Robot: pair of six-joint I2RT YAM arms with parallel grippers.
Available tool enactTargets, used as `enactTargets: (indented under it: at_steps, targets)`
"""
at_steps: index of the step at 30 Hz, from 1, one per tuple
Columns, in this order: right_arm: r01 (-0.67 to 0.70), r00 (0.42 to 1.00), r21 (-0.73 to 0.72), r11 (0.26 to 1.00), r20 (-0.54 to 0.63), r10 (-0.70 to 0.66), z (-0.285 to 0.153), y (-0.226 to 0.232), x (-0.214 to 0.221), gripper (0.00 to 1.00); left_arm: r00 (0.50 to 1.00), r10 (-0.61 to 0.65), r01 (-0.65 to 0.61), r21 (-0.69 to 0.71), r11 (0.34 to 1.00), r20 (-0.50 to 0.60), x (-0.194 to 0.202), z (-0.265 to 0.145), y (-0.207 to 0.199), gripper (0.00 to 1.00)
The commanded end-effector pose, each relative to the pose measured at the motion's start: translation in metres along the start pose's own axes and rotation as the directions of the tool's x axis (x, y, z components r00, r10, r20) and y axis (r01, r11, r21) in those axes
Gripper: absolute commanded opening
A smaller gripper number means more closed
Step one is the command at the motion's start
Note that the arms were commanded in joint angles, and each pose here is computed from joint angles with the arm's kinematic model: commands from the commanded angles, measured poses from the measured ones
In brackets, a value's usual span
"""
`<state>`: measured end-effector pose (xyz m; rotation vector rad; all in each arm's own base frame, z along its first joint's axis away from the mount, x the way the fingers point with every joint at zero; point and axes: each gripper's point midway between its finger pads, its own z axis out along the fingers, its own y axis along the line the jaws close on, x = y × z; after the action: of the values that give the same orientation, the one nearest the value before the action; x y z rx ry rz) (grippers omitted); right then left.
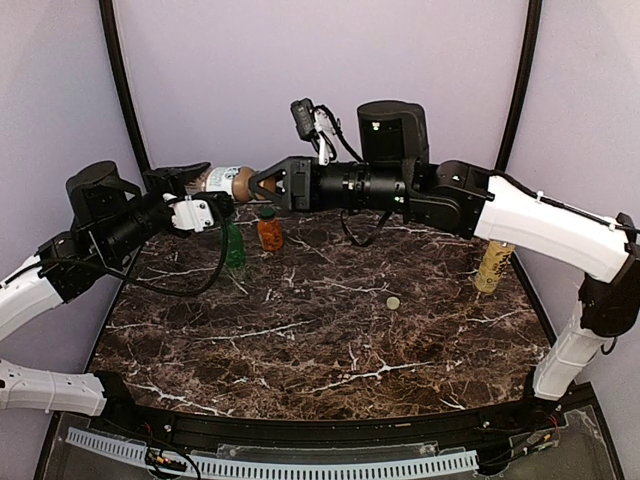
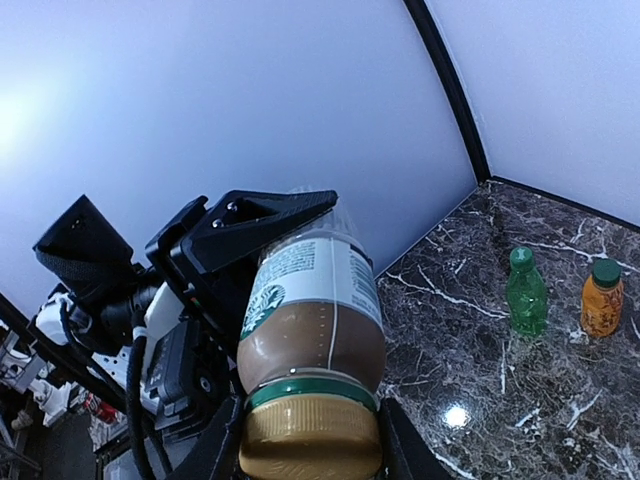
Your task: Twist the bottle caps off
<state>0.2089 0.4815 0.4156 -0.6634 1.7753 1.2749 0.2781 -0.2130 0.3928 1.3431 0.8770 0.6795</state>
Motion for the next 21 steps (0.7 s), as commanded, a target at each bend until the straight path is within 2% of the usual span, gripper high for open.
enactTargets:
  at_steps: [1,2,3,4,8,13,17,21]
  targets:
    - [0.233,0.968,-0.172,0.957,-0.053,-0.246,0.000,0.032,0.007,0.00,0.971,-0.220,0.183,0.299,0.937,0.097,-0.027,-0.021,-0.035,0.17]
    - [0.308,0.943,-0.181,0.934,-0.068,-0.324,0.001,0.034,0.014,0.00,0.958,-0.278,0.226,0.405,0.886,0.074,-0.030,-0.029,-0.056,0.17]
    - [0.369,0.917,-0.191,0.910,-0.085,-0.389,0.001,0.037,0.021,0.00,0.938,-0.328,0.245,0.455,0.856,0.113,-0.042,-0.036,-0.057,0.17]
    - [0.434,0.882,-0.205,0.877,-0.102,-0.461,0.001,0.039,0.030,0.00,0.914,-0.392,0.275,0.548,0.790,0.106,-0.050,-0.046,-0.073,0.17]
    - [0.634,0.711,-0.314,0.707,-0.124,-0.693,-0.001,0.057,0.075,0.00,0.839,-0.536,0.339,0.687,0.643,0.088,-0.071,-0.069,-0.085,0.12]
    - [0.740,0.531,-0.423,0.523,-0.109,-0.840,-0.001,0.076,0.115,0.00,0.791,-0.608,0.351,0.758,0.549,0.074,-0.084,-0.083,-0.090,0.08]
    - [0.835,0.361,-0.433,0.341,-0.038,-0.932,-0.007,0.088,0.130,0.00,0.758,-0.648,0.331,0.815,0.476,0.071,-0.094,-0.098,-0.093,0.08]
    - [0.890,0.198,-0.413,0.194,-0.033,-0.980,-0.004,0.082,0.143,0.00,0.729,-0.682,0.321,0.851,0.416,0.059,-0.101,-0.108,-0.096,0.07]
